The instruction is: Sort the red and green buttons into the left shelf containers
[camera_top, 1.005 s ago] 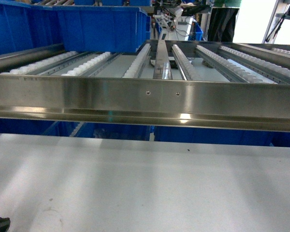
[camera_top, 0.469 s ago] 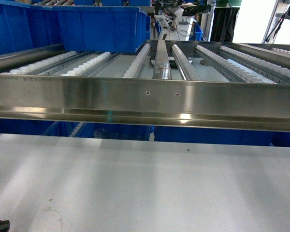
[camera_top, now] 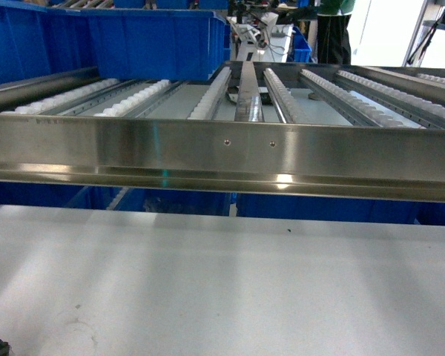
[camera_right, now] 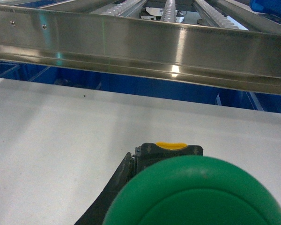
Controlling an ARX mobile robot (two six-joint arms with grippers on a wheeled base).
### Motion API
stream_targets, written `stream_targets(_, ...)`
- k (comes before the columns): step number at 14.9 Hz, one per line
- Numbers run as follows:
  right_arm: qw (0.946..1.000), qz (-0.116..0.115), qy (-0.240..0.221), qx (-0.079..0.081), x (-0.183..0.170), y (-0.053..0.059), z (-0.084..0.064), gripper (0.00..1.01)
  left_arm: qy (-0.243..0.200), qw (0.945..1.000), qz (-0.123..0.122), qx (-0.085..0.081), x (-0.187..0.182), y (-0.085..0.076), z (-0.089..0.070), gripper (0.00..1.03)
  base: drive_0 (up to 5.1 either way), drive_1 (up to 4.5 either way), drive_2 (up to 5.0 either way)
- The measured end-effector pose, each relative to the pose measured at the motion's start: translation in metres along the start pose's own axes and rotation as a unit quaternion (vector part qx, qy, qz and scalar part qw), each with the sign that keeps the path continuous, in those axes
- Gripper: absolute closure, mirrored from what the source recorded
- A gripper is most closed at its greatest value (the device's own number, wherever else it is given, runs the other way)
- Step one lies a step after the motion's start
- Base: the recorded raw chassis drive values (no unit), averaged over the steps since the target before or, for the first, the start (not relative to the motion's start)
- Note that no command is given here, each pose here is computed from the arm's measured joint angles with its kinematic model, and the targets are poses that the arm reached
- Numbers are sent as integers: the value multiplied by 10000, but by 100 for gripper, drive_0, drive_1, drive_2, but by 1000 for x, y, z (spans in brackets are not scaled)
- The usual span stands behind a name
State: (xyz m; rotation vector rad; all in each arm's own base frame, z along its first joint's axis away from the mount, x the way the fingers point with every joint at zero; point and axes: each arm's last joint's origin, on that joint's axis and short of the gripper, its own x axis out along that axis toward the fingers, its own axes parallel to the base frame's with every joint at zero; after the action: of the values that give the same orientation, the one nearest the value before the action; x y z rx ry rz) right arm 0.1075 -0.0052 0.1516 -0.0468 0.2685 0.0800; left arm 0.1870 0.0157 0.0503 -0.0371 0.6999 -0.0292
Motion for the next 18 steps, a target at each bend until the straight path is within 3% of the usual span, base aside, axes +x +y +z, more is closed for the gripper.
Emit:
stream_targets(5,10000,0,0,0,0,0,0,74,50,9996,-221,146,4,-7,4,72,0,0,0)
stream_targets(6,10000,0,0,0,0,0,0,74,16,9997,-216,144,4,-7,5,78,0,0,0)
stream_targets(11,10000,0,0,0,0,0,0,74,-45,9996,-290,39,-5,-1,8,79,0,0,0)
stream_targets(13,10000,0,0,0,0,0,0,74,-629,9975,-323,24,-26,4,33,79,0,0,0)
stream_targets(15,10000,0,0,0,0,0,0,74,-954,9945,-421,84,-42,3,47,79,0,0,0)
stream_targets(18,10000,-2,0,0,0,0,0,74,-1640,9851,-451,242,-77,-4,69,79,0,0,0)
